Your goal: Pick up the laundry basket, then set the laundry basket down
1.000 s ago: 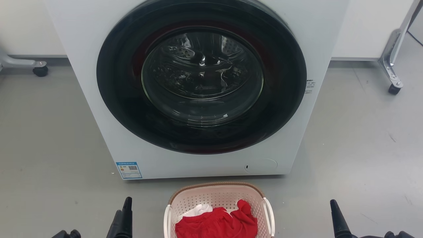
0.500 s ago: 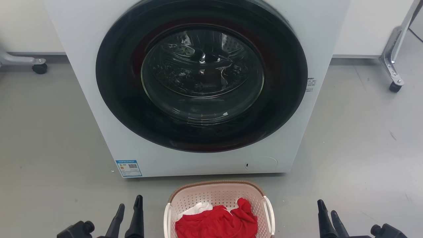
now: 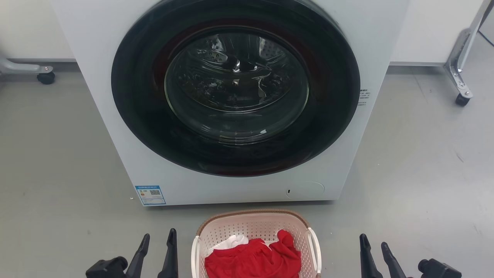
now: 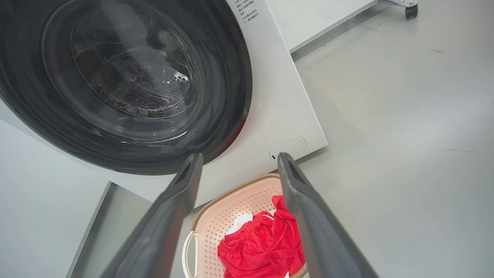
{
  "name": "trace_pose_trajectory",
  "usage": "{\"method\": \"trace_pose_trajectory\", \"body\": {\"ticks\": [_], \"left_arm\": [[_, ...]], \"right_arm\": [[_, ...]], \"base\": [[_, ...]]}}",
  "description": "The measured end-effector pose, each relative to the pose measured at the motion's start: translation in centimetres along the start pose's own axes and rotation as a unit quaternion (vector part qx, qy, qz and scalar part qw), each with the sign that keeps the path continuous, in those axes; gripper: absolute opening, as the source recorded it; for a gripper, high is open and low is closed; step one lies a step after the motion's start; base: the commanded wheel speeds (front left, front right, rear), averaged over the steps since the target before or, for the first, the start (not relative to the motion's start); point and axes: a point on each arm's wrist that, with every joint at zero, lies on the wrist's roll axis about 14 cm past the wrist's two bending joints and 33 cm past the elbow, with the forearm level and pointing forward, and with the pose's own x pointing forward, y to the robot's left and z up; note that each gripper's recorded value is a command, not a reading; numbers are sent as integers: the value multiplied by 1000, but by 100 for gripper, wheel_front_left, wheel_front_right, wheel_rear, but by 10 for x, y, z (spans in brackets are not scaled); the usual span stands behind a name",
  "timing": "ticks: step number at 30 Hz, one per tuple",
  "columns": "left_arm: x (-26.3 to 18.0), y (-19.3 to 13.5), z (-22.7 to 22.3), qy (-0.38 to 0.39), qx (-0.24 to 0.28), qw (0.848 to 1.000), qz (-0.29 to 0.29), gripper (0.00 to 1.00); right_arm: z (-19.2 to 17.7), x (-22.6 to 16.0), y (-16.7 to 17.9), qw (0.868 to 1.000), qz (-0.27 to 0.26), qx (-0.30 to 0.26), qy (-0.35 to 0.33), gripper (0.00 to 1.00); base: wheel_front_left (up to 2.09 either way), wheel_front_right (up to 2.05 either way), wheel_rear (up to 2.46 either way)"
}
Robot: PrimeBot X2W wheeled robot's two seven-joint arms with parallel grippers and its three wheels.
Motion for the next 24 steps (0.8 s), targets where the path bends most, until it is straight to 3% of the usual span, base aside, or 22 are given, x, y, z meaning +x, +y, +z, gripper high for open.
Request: {"method": "trace_pose_trajectory", "body": {"ticks": [24], "left_arm": [[-1, -12, -7, -25, 174, 984, -21, 100]], "right_arm": [[-7, -3, 24, 983, 41, -176, -31, 100]], "base": [[0, 0, 0]]}}
